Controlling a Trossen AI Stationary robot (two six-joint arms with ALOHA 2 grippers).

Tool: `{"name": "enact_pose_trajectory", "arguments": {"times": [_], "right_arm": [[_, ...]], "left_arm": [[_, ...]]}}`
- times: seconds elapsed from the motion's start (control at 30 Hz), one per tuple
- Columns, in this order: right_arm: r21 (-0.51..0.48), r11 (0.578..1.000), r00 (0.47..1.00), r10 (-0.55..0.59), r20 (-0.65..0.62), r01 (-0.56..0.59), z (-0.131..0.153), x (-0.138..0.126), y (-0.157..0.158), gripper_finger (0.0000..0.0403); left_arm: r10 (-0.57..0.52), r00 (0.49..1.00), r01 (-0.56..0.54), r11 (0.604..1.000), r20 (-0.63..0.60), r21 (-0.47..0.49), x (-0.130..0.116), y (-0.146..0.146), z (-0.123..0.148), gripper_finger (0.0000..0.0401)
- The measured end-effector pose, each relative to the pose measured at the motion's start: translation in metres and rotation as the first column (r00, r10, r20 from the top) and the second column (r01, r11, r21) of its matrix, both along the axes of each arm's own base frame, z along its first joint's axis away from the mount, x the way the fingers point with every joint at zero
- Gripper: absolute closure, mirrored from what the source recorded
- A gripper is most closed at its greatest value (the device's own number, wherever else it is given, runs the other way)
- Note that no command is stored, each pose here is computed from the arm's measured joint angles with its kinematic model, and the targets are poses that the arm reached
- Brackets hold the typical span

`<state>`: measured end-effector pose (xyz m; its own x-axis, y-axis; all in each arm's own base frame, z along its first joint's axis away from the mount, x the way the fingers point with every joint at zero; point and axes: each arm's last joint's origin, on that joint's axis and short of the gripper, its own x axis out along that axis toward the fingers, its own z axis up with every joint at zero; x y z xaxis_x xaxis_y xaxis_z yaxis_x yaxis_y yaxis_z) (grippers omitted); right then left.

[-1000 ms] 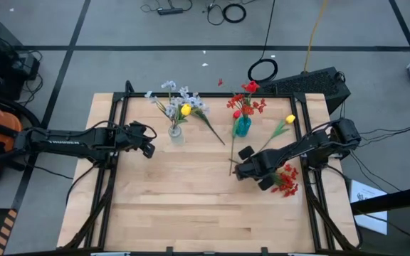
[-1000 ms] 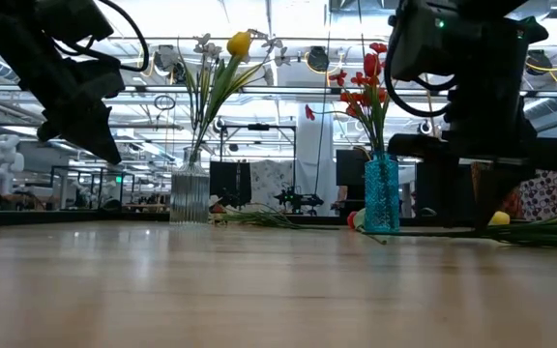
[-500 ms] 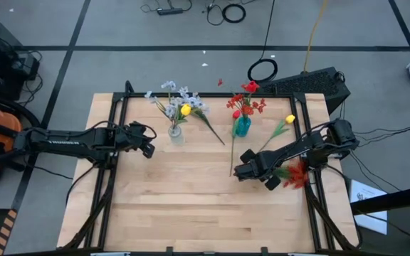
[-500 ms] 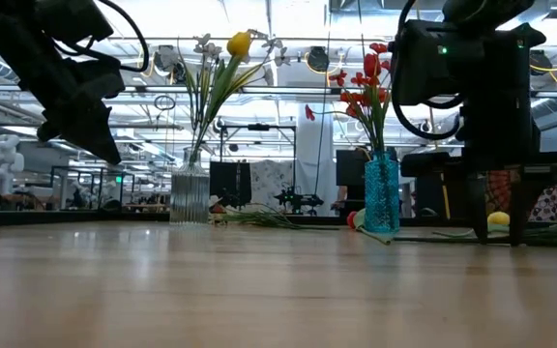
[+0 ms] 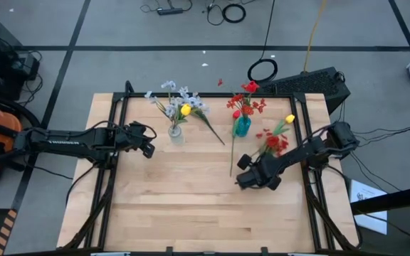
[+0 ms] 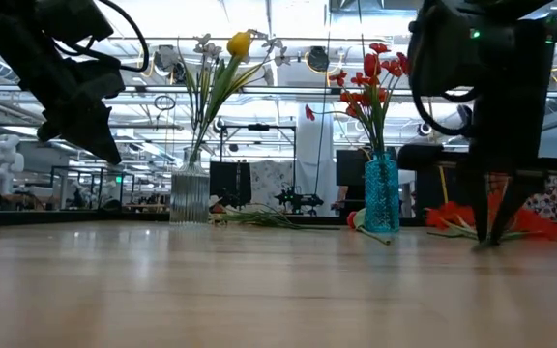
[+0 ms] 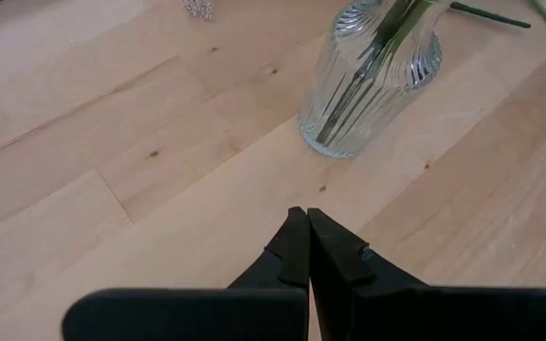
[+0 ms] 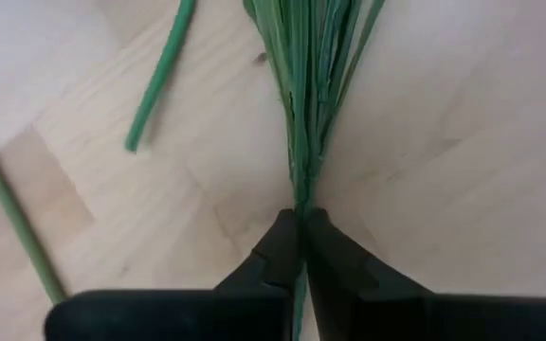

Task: Sort flowers into vase by color
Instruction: Put the red flowers into the blue crystal vase

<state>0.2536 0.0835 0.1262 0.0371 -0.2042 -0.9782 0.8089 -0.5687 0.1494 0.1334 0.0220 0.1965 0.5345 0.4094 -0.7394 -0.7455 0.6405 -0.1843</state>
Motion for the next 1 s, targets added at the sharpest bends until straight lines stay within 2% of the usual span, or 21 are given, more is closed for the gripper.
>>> {"name": "enact_pose_trajectory", "arguments": {"times": [0.1, 0.27, 0.47, 0.63, 0.77, 1.0], "right_arm": [[0.001, 0.996, 0.996, 0.093, 0.015, -0.093, 0.003, -0.001, 0.008, 0.0395], [0.043, 0.963, 0.963, 0.263, 0.062, -0.266, 0.009, -0.002, 0.022, 0.0397], [0.049, 0.92, 0.92, 0.387, 0.057, -0.39, 0.009, -0.003, 0.028, 0.0398], [0.102, 0.888, 0.893, 0.445, 0.065, -0.449, 0.01, -0.005, 0.034, 0.0397], [0.119, 0.801, 0.809, 0.585, 0.055, -0.587, 0.011, -0.006, 0.037, 0.0397], [0.123, 0.729, 0.739, 0.668, 0.086, -0.674, 0.015, -0.006, 0.039, 0.0401]], "left_arm": [[0.0, 1.0, 0.0, 1.0, 0.0, 0.0, 0.0, 0.0, 0.0, 0.0399], [-0.001, 1.0, 0.001, 1.0, 0.0, 0.0, 0.0, 0.0, 0.0, 0.0399], [0.0, 1.0, 0.0, 1.0, 0.0, 0.001, 0.0, 0.0, 0.0, 0.0399], [0.001, 1.0, -0.001, 1.0, 0.001, 0.0, 0.0, 0.0, 0.0, 0.0399], [0.001, 1.0, -0.001, 1.0, 0.004, 0.0, 0.0, 0.0, 0.0, 0.0399], [0.0, 1.0, 0.0, 1.0, 0.008, 0.001, 0.001, 0.0, 0.0, 0.0399]]}}
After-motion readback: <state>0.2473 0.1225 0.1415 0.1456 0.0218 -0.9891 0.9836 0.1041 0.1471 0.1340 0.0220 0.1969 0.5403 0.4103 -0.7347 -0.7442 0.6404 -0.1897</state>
